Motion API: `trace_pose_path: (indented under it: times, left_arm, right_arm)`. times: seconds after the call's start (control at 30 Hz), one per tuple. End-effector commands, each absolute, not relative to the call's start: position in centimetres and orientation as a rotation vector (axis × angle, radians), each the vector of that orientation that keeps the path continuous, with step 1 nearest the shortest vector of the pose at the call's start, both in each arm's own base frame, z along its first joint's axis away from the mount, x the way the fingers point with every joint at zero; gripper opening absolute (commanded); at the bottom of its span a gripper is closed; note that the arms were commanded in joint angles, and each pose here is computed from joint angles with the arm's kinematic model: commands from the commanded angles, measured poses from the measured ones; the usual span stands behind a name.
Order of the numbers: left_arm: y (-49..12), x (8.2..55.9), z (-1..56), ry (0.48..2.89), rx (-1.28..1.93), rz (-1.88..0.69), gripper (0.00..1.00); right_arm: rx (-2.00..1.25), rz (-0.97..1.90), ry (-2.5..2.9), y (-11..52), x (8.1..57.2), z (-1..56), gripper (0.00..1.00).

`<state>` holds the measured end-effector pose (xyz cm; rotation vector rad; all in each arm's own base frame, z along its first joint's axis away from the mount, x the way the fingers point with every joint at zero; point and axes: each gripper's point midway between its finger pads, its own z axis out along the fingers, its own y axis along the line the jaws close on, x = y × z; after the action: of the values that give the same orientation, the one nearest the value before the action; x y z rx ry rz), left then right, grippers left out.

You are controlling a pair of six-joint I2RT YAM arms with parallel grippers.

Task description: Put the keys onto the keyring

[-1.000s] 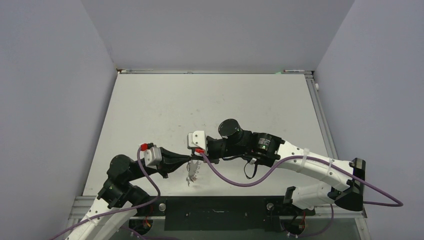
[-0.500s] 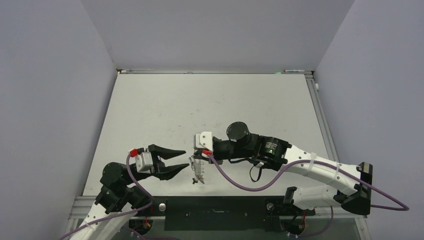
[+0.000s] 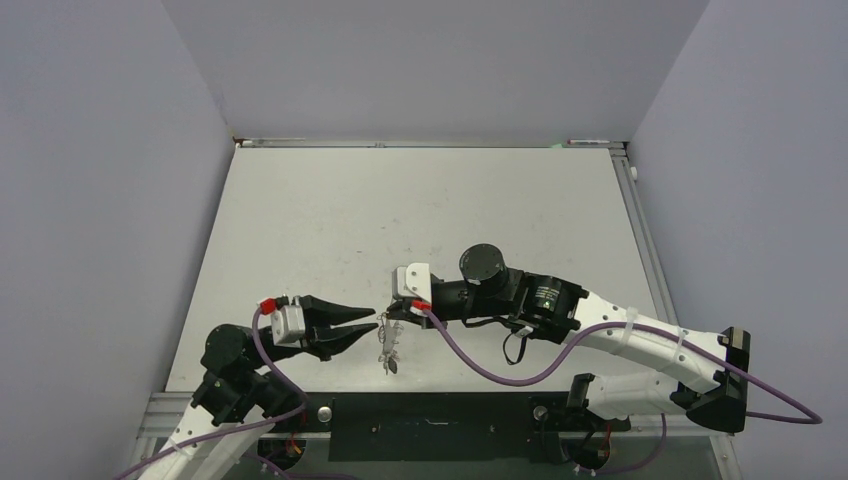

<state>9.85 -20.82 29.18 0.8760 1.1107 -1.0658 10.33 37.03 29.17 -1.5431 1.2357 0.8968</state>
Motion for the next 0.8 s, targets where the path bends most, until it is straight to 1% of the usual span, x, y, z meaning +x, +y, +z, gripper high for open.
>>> trace_pose_path:
  times: [0.0, 0.3, 0.43, 0.53, 0.57, 0.77]
  left_arm:
    - [-21.02, 9.68, 29.68, 1.079, 0.887, -1.080, 0.22]
    - [-21.21, 9.81, 29.39, 1.090, 0.894, -1.085, 0.21]
    - [-21.29, 9.69, 29.36, 1.085, 0.906, -1.090, 0.14]
    - [-21.25, 9.63, 29.48, 1.076, 0.910, -1.084, 0.02]
    - [-21.21, 9.62, 29.51, 1.073, 0.911, -1.081, 0.00]
    - [-20.96, 9.62, 29.71, 1.062, 0.916, -1.056, 0.00]
  right_arm:
    - [-1.483, 0.950, 1.115, 37.49, 9.83, 32.55, 0.05]
    - [-1.489, 0.971, 1.095, 37.54, 9.42, 32.89, 0.05]
    - [-1.491, 0.979, 1.091, 37.61, 9.31, 32.86, 0.05]
    - [-1.497, 0.988, 1.087, 37.67, 9.15, 32.74, 0.05]
    - [-1.497, 0.991, 1.087, 37.72, 9.15, 32.65, 0.05]
    - [-1.457, 0.997, 1.068, 37.78, 9.29, 33.29, 0.05]
